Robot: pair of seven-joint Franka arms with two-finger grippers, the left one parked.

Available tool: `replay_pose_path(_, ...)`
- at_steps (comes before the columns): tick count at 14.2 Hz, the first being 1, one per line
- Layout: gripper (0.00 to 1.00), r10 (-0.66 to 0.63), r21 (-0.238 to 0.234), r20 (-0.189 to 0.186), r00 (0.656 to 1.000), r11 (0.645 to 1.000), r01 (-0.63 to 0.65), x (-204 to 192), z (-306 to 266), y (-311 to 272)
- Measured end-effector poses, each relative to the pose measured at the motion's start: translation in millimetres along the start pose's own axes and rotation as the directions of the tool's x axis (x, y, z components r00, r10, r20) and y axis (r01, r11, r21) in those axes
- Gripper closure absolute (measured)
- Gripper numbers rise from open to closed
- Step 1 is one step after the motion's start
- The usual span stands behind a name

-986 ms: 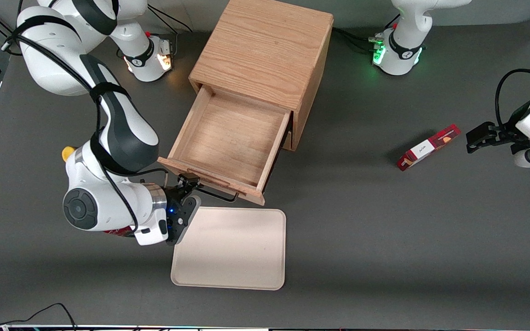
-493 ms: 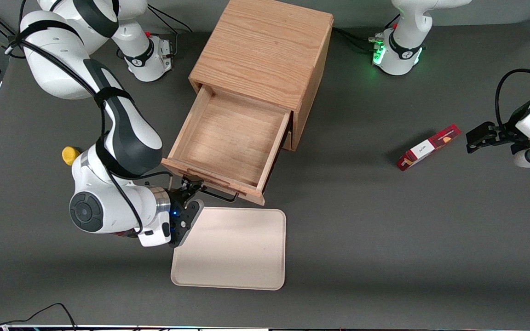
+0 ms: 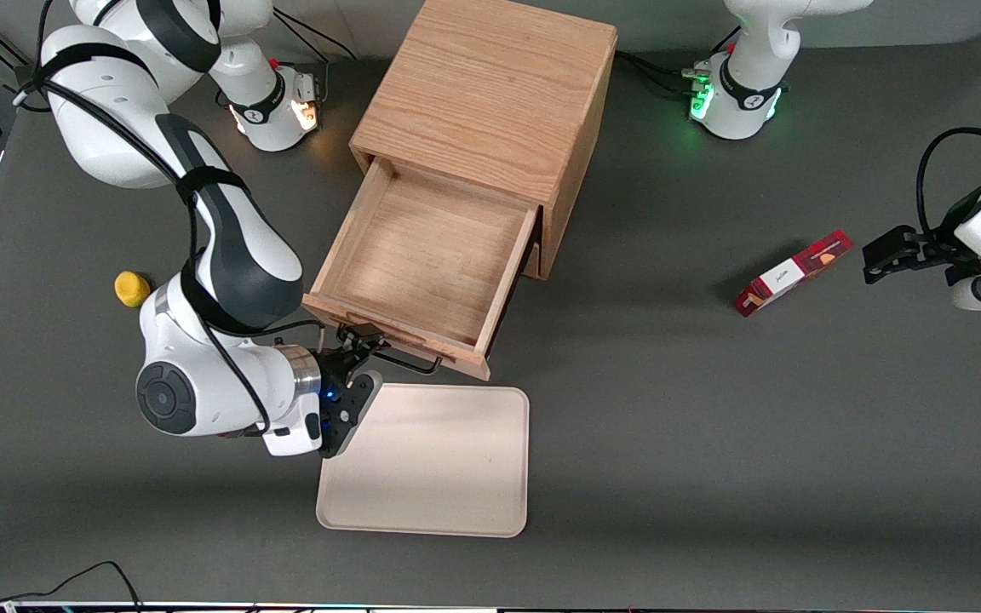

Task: Close top drawer
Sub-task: 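Lower the right gripper against the drawer front beside the handle, then push the drawer front with the right gripper into the cabinet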

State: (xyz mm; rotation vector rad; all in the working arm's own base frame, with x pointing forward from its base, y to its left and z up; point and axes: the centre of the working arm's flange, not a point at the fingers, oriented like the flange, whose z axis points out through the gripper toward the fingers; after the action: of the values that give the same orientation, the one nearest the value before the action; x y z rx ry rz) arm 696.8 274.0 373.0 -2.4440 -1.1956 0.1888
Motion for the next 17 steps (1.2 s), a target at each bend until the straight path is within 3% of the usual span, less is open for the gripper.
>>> replay_pose_path(17, 0.0, -0.016, 0.034, 0.041, 0.999, 0.999, 0.015, 0, 19, -17)
